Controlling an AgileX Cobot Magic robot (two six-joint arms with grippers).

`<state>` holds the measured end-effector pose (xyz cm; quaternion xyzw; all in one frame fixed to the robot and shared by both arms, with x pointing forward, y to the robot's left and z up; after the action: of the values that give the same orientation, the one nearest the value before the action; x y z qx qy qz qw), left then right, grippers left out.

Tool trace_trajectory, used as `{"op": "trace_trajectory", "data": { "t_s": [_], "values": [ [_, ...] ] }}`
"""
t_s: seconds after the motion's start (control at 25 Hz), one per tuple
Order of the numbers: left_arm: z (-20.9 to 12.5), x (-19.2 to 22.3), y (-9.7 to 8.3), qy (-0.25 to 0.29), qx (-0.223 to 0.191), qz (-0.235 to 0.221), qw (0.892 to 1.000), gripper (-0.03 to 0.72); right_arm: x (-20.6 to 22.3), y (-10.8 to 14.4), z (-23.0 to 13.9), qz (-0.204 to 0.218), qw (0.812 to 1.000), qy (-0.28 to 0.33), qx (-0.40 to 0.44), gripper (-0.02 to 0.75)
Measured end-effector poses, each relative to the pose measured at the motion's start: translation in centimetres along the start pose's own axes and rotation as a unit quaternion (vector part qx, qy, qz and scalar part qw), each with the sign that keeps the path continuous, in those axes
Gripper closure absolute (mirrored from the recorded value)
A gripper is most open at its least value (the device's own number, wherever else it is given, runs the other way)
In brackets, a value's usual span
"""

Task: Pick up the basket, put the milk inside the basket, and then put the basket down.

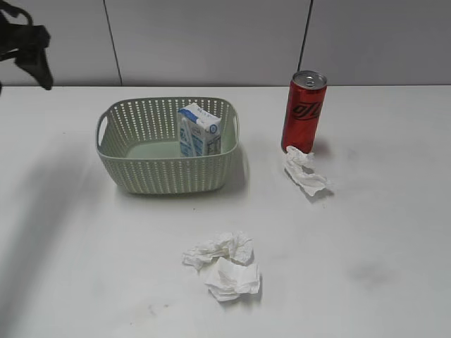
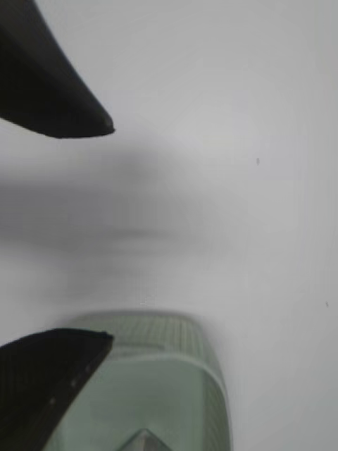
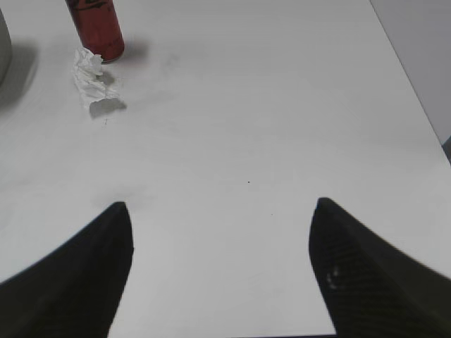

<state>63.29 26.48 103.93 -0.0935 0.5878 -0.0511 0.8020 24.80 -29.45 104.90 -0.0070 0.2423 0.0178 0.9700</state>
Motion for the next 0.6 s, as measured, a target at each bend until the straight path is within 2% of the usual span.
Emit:
{"op": "trace_trajectory", "data": {
  "t_s": [0.16,0.28,0.44,0.6],
  "values": [
    [-0.7,-1.2,3.8,0.041,0.007,0.049,0.998,0.064,0.0,0.0,0.0,0.0,1.0,0.0,0.0,0.147],
    [-1.0,-1.8,5.3,0.054,0.012,0.069,0.996,0.071,0.0,0.0,0.0,0.0,1.0,0.0,0.0,0.147],
    [-1.9,-3.1,5.5,0.047,0.019,0.068,0.996,0.077,0.0,0.0,0.0,0.0,1.0,0.0,0.0,0.148],
    [-4.8,-5.5,4.7,0.039,0.03,0.058,0.997,0.085,0.0,0.0,0.0,0.0,1.0,0.0,0.0,0.148]
  ]
}}
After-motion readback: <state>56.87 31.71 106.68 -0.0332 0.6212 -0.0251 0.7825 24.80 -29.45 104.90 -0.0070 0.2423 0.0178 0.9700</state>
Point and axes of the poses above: a point on each arm's last joint axis where the gripper is mounted, x pointing out along that axis toward the gripper, y along the wrist's bending axis when the last joint is at zero, z = x × y, the point moved 1 cm from there along x, pointing out along that axis toward the gripper, and after that the axes turned 1 degree about -x, right-handed, at the moved point
